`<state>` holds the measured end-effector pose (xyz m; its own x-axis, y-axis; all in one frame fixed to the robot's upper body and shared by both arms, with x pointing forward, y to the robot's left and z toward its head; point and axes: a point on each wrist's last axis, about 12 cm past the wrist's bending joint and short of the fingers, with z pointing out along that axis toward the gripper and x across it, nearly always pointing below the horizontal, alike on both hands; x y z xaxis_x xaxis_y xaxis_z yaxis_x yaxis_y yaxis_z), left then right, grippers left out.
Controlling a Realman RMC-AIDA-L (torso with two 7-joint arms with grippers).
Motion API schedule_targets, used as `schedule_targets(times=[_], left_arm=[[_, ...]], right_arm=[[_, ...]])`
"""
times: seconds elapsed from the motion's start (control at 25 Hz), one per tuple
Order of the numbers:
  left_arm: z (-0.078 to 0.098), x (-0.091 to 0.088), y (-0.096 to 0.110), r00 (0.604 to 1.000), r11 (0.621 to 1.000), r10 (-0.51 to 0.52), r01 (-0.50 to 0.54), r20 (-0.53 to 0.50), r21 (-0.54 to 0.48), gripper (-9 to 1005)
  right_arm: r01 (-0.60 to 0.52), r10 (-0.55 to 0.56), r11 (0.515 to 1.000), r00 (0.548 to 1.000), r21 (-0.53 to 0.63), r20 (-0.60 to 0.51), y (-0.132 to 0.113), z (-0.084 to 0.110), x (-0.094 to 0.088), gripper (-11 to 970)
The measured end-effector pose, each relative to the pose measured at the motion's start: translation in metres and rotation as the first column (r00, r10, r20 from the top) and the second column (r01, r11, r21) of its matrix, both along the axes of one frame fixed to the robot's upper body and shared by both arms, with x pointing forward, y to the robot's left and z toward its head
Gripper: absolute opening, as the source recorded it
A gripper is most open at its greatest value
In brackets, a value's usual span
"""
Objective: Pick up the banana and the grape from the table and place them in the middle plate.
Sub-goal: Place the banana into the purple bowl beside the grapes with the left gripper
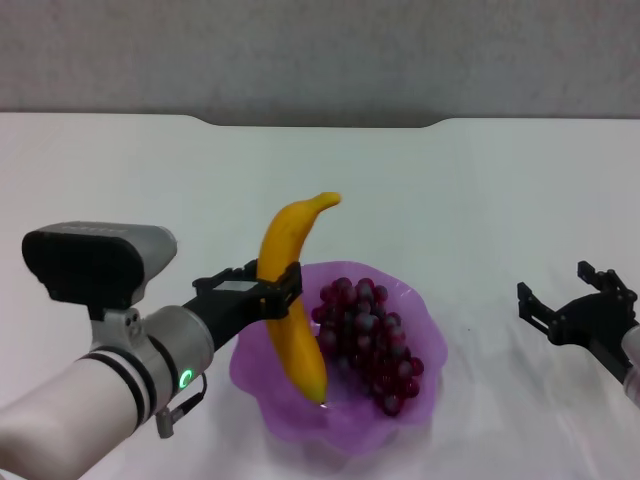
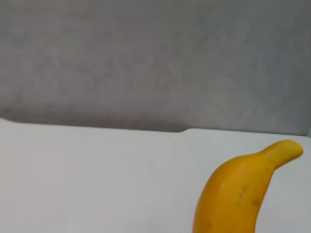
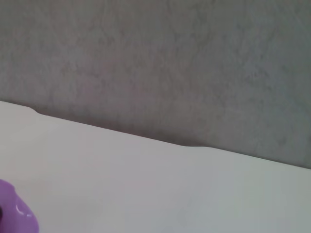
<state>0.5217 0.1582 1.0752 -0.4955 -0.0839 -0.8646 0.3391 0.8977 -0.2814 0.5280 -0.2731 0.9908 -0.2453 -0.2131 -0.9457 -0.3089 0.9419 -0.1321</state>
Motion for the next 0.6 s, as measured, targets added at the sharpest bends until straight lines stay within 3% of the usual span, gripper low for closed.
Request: schedule_targets(times=[0.6], left_arm=[[-0.0101, -0.0004, -0.0062, 0.999, 0.999, -0.039, 0.040, -0.018, 0.034, 527]], right_arm=[[0.004, -0.004, 1.000, 1.000, -0.004, -0.002, -0.0016, -0.0005, -0.0003, 904]])
